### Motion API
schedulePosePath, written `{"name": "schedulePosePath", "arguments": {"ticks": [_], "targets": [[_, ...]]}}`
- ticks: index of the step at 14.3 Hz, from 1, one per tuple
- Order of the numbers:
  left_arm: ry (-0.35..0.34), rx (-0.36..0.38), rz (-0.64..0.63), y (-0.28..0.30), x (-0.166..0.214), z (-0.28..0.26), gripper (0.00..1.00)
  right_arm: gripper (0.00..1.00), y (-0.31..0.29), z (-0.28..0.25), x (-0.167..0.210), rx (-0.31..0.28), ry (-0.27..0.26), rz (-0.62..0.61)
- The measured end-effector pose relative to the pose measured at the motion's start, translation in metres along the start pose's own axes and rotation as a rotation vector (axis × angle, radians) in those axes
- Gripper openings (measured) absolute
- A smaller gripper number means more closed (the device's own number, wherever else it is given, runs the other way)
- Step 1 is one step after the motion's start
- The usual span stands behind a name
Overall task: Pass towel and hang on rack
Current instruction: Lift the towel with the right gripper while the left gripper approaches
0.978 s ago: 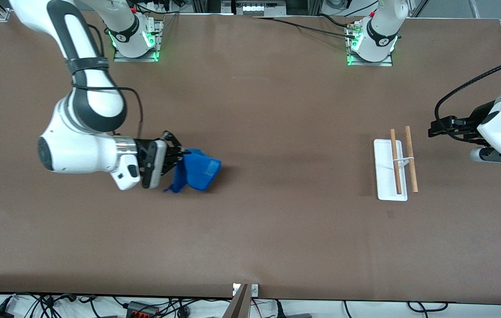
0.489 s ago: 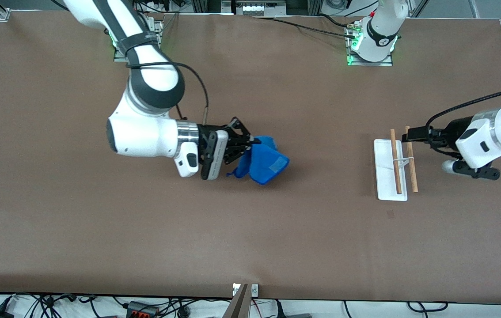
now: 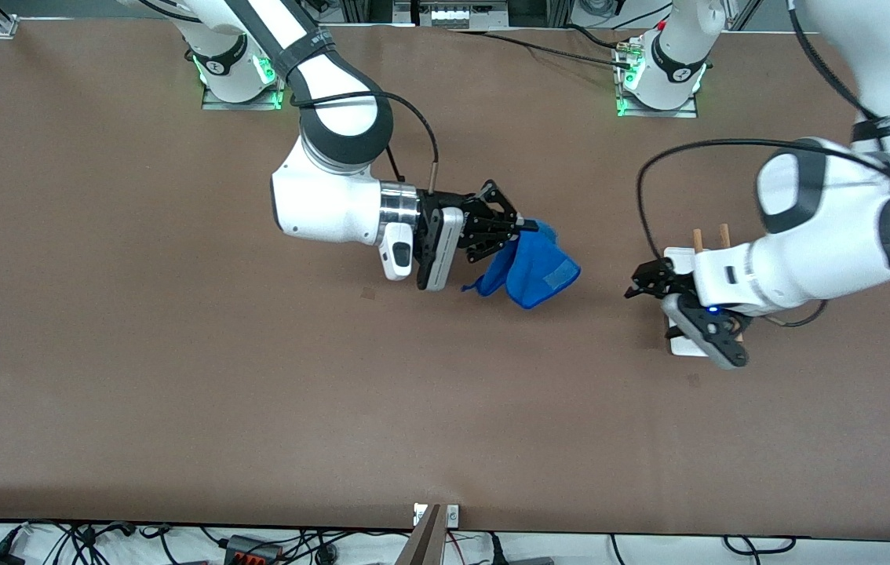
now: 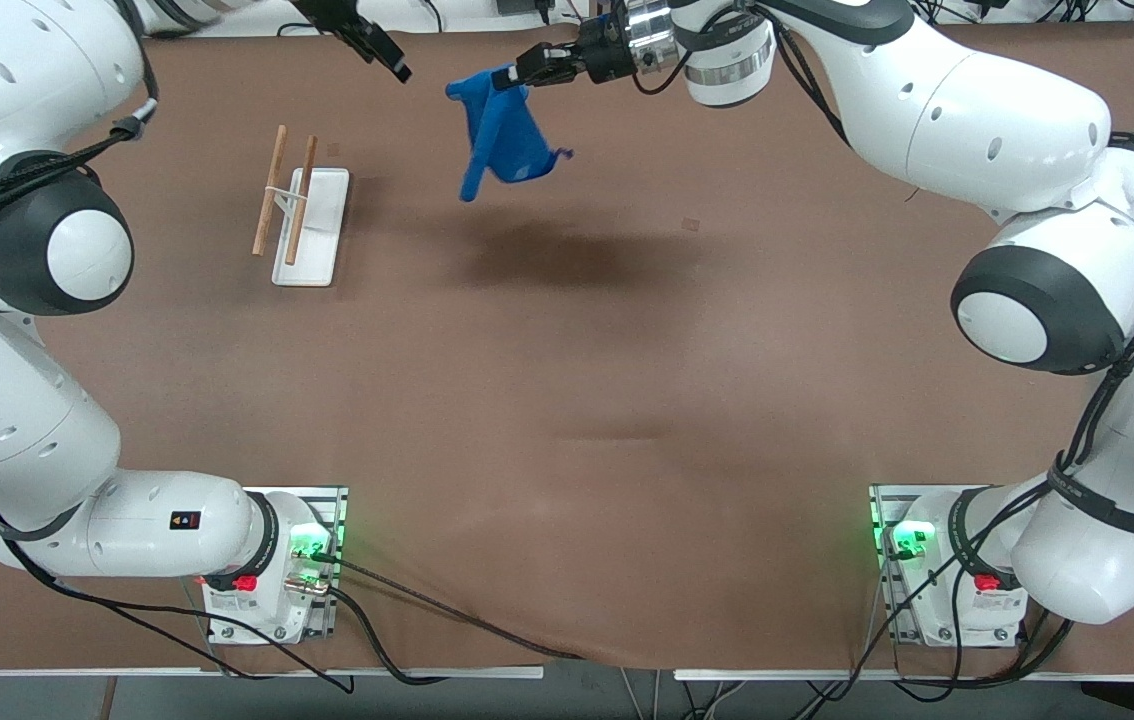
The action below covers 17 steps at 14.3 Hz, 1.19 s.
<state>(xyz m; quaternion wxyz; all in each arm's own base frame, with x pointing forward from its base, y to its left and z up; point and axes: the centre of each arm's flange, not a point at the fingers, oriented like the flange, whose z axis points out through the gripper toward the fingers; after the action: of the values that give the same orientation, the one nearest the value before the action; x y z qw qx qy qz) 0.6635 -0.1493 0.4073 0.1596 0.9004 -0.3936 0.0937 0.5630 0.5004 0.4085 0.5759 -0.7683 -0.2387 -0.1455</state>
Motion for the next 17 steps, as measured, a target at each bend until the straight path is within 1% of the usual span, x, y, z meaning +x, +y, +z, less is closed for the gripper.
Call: {"name": "schedulePosePath", "arguments": {"ticks": [1,3,4,6,8,12,13,14,15,16,17], "targets": [[0.012,0.014,0.118,0.001,-0.003,0.011,1.00,0.02,0.000,0.000,0.000,0.003,0.004,0.005],[0.060,-0.003,0.324,-0.008,-0.013,0.016,1.00,0.02,0.001,-0.002,0.001,0.002,0.009,0.007],[0.094,-0.023,0.406,-0.021,-0.025,0.011,1.00,0.02,0.002,-0.002,0.001,0.001,0.009,0.008],[0.171,-0.102,0.548,-0.042,-0.049,0.004,1.00,0.02,0.002,-0.002,0.001,0.001,0.009,0.008],[0.217,-0.166,0.611,-0.044,-0.059,0.002,1.00,0.02,0.002,-0.002,0.001,0.001,0.009,0.008],[0.233,-0.202,0.668,-0.023,-0.044,0.010,1.00,0.02,0.002,-0.002,0.001,0.001,0.009,0.008],[0.255,-0.216,0.691,-0.017,-0.040,0.014,1.00,0.02,0.002,-0.002,0.001,0.001,0.009,0.008],[0.302,-0.234,0.722,-0.011,-0.035,0.018,1.00,0.02,0.002,-0.002,0.001,0.001,0.009,0.008],[0.362,-0.254,0.758,-0.006,-0.032,0.025,1.00,0.02,0.002,-0.002,0.001,0.001,0.009,0.008],[0.429,-0.282,0.790,-0.002,-0.031,0.035,1.00,0.02,0.002,-0.002,0.001,0.001,0.009,0.008],[0.501,-0.326,0.817,0.003,-0.031,0.047,1.00,0.02,0.002,-0.002,0.001,0.001,0.009,0.008]]}}
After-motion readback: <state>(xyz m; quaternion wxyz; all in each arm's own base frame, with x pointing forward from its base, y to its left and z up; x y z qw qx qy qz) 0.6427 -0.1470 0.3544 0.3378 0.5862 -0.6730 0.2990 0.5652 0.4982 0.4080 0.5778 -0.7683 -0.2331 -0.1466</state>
